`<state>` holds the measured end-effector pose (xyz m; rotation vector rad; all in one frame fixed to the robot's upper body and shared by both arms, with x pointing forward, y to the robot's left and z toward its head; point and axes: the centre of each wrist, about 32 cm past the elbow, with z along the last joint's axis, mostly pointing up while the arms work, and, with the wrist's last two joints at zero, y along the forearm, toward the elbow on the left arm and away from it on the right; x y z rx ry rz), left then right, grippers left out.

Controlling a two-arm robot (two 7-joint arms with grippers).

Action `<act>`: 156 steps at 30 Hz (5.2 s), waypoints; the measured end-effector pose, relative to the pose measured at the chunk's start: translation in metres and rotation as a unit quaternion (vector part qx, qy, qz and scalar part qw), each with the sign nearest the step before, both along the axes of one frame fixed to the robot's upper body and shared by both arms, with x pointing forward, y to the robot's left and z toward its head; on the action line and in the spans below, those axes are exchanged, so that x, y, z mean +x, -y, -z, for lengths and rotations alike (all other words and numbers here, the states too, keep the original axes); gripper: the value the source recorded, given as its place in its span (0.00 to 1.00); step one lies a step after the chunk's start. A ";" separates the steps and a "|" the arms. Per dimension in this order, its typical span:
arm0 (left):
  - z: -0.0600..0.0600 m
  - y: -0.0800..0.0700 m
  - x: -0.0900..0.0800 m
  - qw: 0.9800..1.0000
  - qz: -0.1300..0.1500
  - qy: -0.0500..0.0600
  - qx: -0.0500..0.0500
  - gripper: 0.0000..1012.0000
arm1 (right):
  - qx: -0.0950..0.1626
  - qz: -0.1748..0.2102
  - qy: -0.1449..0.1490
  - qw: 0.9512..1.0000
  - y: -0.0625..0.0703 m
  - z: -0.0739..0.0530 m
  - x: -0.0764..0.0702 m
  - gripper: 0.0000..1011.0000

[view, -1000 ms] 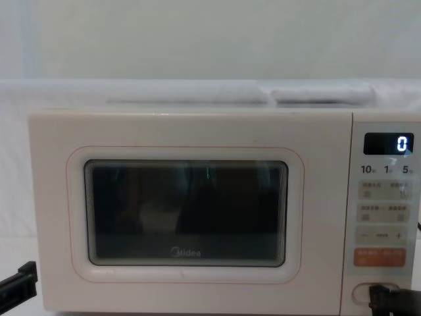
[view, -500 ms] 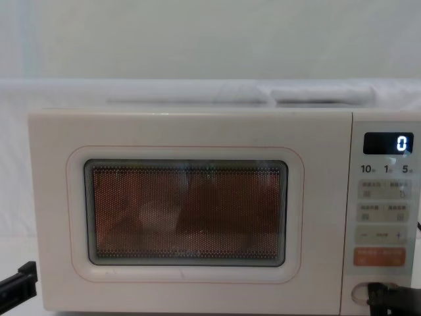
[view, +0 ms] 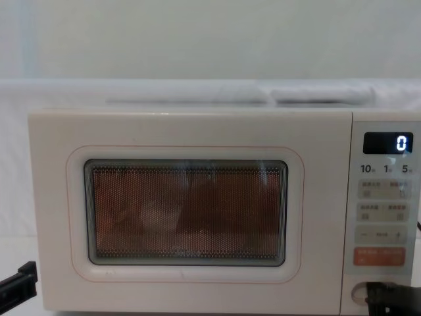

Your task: Press the button to open the microwave door with one hand; close the microwave door with the other hand.

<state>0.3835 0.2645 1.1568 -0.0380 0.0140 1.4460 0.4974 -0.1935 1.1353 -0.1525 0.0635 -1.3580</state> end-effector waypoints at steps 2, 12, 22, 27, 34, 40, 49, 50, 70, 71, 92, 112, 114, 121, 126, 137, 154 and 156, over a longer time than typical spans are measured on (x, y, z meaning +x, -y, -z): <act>0.000 0.000 0.000 1.000 0.000 0.000 0.000 0.99 | 0.000 0.001 0.000 1.000 0.000 0.000 0.001 0.00; 0.000 0.000 0.000 1.000 0.000 0.000 0.000 0.99 | 0.001 0.003 0.002 1.000 0.000 0.000 0.002 0.00; 0.000 0.000 0.000 1.000 0.000 0.000 0.000 0.99 | 0.000 0.004 0.001 1.000 0.004 0.001 -0.001 0.00; 0.000 0.000 0.000 1.000 0.000 0.000 0.000 0.99 | -0.002 0.003 -0.001 1.000 0.008 0.003 -0.009 0.00; 0.000 0.000 0.000 1.000 0.000 0.000 0.000 0.99 | -0.006 -0.004 0.006 1.000 0.012 0.001 -0.021 0.00; 0.000 0.000 0.000 1.000 0.000 0.000 0.000 0.99 | -0.003 -0.012 0.019 1.000 0.018 -0.004 -0.036 0.00; 0.000 0.000 0.000 1.000 0.000 0.000 0.000 0.99 | 0.009 -0.033 0.026 0.999 0.037 -0.013 -0.054 0.00; 0.000 0.000 0.000 1.000 0.000 0.000 0.000 0.99 | 0.011 -0.035 0.027 0.999 0.039 -0.014 -0.055 0.00; 0.000 0.000 0.000 1.000 0.000 0.000 0.000 0.99 | 0.002 -0.137 0.046 0.990 0.084 -0.038 -0.068 0.52; 0.000 0.000 0.000 1.000 0.000 0.000 0.000 0.99 | -0.001 -0.144 0.046 0.988 0.086 -0.040 -0.069 0.58; 0.000 0.000 0.000 1.000 0.000 0.000 0.000 0.99 | -0.011 -0.168 0.042 0.985 0.090 -0.044 -0.070 0.99; 0.000 0.000 0.000 1.000 0.000 0.000 0.000 0.99 | -0.010 -0.166 0.042 0.985 0.090 -0.043 -0.069 0.99; 0.000 0.000 0.000 1.000 0.000 0.000 0.000 0.99 | -0.010 -0.165 0.042 0.985 0.090 -0.043 -0.069 0.99; 0.000 0.000 0.000 1.000 0.000 0.000 0.000 0.99 | -0.010 -0.165 0.042 0.985 0.090 -0.043 -0.069 0.99; 0.000 0.000 0.000 1.000 0.000 0.000 0.000 0.99 | -0.010 -0.165 0.042 0.985 0.090 -0.043 -0.069 0.99; 0.000 0.000 0.000 1.000 0.000 0.000 0.000 0.99 | -0.010 -0.165 0.042 0.985 0.090 -0.043 -0.069 0.99; 0.000 0.000 0.000 1.000 0.000 0.000 0.000 0.99 | -0.010 -0.165 0.042 0.985 0.090 -0.043 -0.069 0.99; 0.000 0.000 0.000 1.000 0.000 0.000 0.000 0.99 | -0.010 -0.165 0.042 0.985 0.090 -0.043 -0.069 0.99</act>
